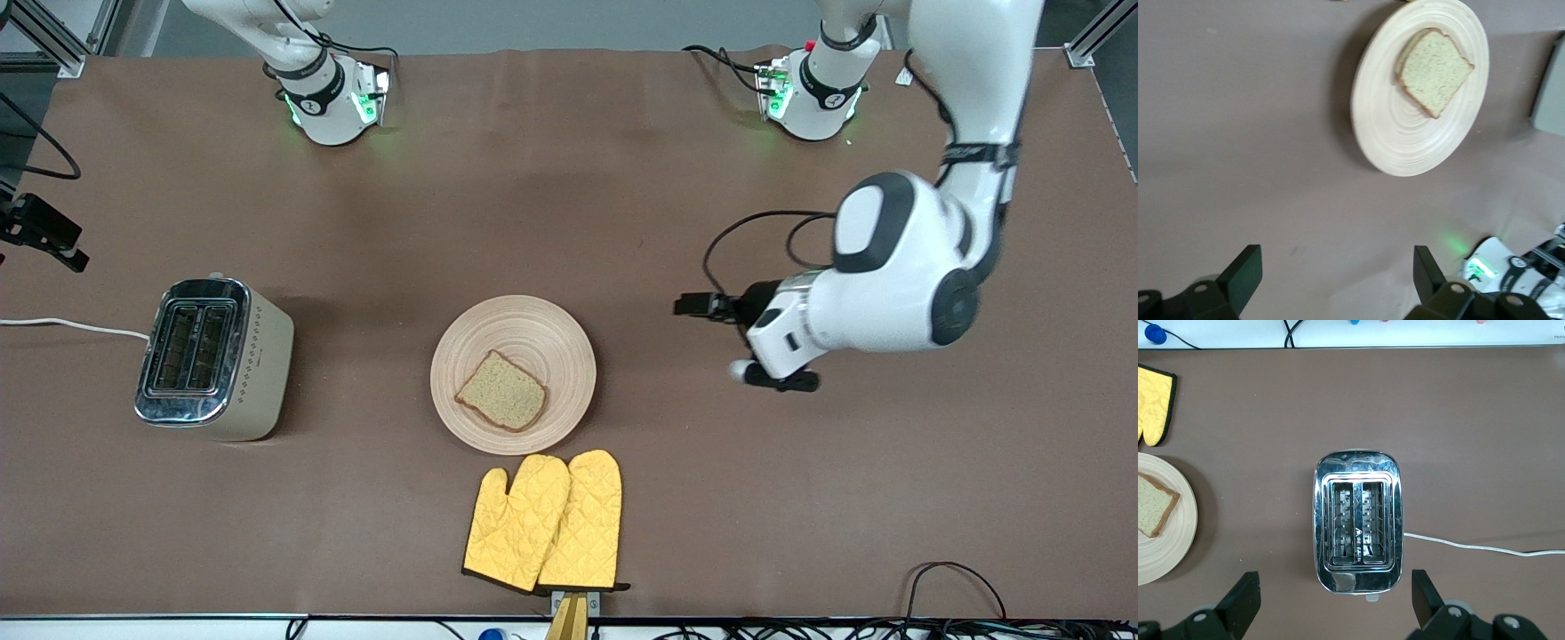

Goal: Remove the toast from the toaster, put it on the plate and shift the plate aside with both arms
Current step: 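Reach the left gripper to the rim of the wooden plate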

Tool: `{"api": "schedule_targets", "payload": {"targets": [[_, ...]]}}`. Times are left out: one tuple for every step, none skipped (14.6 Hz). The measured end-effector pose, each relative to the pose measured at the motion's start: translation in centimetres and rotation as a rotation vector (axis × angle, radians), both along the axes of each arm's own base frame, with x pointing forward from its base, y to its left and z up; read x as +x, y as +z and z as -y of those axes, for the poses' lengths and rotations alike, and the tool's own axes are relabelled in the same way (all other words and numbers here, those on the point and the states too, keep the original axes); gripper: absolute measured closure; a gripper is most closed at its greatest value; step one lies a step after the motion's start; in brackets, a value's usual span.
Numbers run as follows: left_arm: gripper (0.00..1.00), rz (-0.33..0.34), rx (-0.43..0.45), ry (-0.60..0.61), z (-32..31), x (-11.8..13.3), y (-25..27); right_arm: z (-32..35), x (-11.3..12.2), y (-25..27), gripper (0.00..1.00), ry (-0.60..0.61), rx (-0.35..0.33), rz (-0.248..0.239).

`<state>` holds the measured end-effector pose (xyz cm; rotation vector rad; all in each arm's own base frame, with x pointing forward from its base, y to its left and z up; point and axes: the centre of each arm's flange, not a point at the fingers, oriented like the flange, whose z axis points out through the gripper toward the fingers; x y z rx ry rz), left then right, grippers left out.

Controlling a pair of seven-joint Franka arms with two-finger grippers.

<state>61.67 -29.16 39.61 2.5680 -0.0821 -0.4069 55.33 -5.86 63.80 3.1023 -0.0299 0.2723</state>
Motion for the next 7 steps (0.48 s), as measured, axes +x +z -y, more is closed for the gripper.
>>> {"api": "schedule_targets", "payload": {"targets": [[0.0, 0.001, -0.008, 0.004, 1.4, 0.0, -1.4, 0.1, 0.0, 0.0, 0.0, -0.002, 0.0, -0.001], [0.0, 0.005, -0.008, 0.007, 2.5, -0.1, -2.8, 0.2, 0.0, 0.0, 0.0, -0.003, 0.0, -0.002], [0.0, 0.005, -0.004, 0.006, 3.6, -0.2, -4.5, 0.3, 0.0, 0.0, 0.0, -0.005, 0.0, -0.002], [0.0, 0.008, 0.003, 0.009, 4.7, -0.3, -6.4, 0.3, 0.0, -0.1, 0.0, -0.005, 0.0, -0.002], [0.0, 0.02, 0.01, 0.02, 5.6, -0.3, -8.4, 0.3, 0.0, -0.1, 0.0, -0.006, 0.0, -0.002], [0.0, 0.038, 0.016, 0.038, 6.2, -0.1, -10.3, 0.3, 0.0, -0.1, 0.0, -0.006, 0.0, -0.002], [0.0, 0.06, 0.022, 0.058, 6.8, 0.1, -12.2, 0.3, 0.0, -0.1, 0.0, -0.006, 0.0, -0.002]]}}
